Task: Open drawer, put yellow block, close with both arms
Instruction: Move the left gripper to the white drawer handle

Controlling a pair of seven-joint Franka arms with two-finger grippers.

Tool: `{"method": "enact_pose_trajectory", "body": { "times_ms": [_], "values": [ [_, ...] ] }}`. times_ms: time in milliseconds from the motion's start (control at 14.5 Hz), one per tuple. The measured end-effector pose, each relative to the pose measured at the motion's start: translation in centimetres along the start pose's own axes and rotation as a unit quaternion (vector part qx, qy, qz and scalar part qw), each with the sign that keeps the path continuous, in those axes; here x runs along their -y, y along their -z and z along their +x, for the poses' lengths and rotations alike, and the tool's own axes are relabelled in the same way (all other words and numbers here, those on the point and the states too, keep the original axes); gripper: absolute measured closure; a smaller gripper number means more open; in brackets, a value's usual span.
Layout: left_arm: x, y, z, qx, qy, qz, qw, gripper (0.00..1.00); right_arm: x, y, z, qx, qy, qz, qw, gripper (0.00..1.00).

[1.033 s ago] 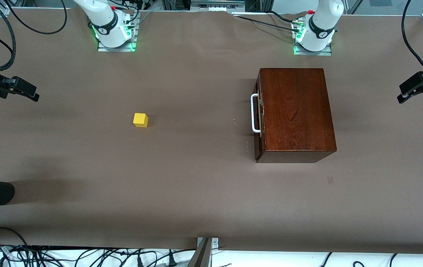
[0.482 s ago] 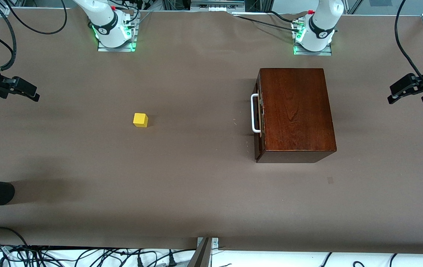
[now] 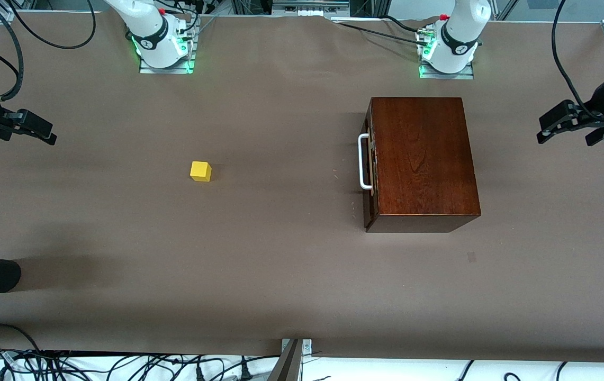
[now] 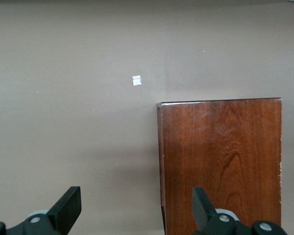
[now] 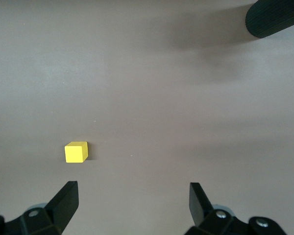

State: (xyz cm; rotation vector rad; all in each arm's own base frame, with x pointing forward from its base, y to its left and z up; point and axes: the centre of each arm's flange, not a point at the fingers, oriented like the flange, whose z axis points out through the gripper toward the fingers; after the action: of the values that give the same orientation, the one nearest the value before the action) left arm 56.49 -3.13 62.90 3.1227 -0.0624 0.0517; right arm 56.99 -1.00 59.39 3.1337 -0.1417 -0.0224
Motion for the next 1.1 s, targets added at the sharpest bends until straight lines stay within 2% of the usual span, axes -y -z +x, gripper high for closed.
{"method": "enact_pose_trajectory", "body": {
  "times_ms": [482, 758, 1102],
  "values": [
    [-12.0, -1.8, 0.1, 0.018, -0.066, -0.005, 0.998, 0.00, 0.0, 0.2, 0.2, -0.009, 0.000, 0.001, 1.000, 0.00],
    [-22.1, -6.3, 0.2, 0.055, -0.065, -0.007, 0.996, 0.00, 0.0, 0.1, 0.2, -0.008, 0.000, 0.001, 1.000, 0.00],
    [-32.2, -10.2, -3.4, 0.091, -0.026, 0.014, 0.995, 0.00, 0.0, 0.1, 0.2, -0.008, 0.000, 0.001, 1.000, 0.00]
  ]
}}
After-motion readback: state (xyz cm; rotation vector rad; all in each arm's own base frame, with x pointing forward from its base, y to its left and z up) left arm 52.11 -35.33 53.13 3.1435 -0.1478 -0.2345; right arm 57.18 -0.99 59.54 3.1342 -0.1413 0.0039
